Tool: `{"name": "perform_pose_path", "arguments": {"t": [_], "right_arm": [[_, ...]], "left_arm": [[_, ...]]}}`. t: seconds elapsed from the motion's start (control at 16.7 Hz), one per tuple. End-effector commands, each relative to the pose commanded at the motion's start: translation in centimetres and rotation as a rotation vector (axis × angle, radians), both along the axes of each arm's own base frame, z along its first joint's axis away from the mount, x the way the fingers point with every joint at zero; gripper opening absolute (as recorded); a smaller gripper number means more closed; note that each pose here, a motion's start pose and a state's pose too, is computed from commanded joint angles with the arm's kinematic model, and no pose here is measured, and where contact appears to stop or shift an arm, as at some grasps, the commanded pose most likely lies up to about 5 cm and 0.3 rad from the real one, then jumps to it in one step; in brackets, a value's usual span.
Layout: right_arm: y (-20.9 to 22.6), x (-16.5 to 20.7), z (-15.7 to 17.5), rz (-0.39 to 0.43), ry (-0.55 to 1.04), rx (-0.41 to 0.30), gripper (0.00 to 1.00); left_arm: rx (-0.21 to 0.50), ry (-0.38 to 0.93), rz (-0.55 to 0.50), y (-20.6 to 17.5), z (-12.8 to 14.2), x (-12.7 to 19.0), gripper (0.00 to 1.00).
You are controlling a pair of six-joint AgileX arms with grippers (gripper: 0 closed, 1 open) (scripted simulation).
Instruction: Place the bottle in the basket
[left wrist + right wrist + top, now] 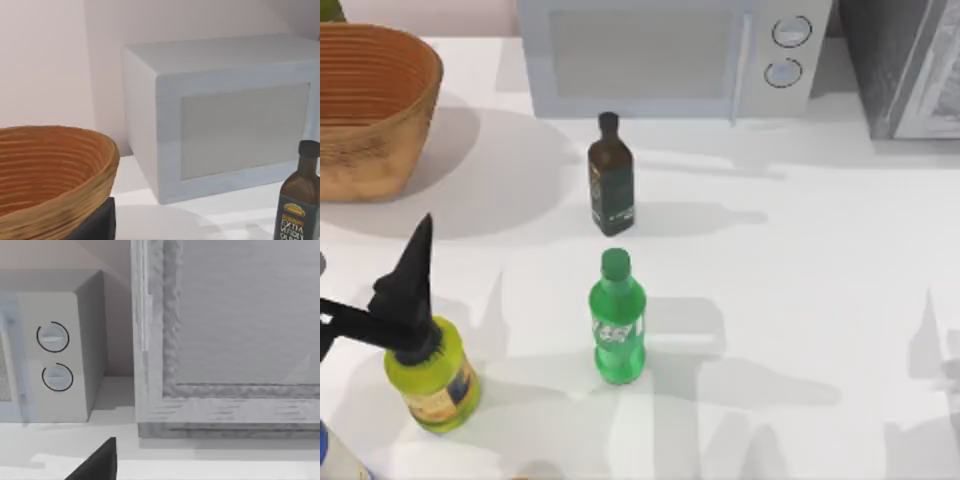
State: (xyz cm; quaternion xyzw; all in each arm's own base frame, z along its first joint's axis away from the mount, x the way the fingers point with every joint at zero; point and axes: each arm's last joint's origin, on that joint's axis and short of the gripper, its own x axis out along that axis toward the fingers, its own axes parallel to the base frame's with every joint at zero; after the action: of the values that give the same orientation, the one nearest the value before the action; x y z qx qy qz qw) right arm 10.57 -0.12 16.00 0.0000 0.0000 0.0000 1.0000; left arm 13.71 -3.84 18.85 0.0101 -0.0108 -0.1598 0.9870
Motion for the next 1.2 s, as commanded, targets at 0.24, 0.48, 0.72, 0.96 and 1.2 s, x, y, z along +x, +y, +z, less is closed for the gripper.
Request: {"name": "perform_pose_path", "arguments": {"t": [0.24, 0.48, 0.72, 0.96, 1.2], "right_arm": [[0.0, 0.0, 0.0, 0.0, 0.0, 0.0, 1.0], [0.0, 0.0, 0.0, 0.0, 0.0, 0.0, 1.0], [0.0, 0.0, 0.0, 0.0, 0.0, 0.0, 1.0], [0.0, 0.0, 0.0, 0.0, 0.0, 0.0, 1.0], [0.0, 0.0, 0.0, 0.0, 0.0, 0.0, 1.0]], "left_arm": [[0.033, 0.056, -0.221, -3.9, -0.9, 1.9, 1.0], [0.077, 0.136, -0.406, -7.6, -3.8, 2.4, 1.0], [0.131, 0.24, -0.482, -8.7, -7.3, 1.5, 1.0], [0.152, 0.284, -0.477, -8.3, -8.5, 1.0, 1.0], [0.151, 0.283, -0.475, -8.3, -8.4, 1.1, 1.0]]}}
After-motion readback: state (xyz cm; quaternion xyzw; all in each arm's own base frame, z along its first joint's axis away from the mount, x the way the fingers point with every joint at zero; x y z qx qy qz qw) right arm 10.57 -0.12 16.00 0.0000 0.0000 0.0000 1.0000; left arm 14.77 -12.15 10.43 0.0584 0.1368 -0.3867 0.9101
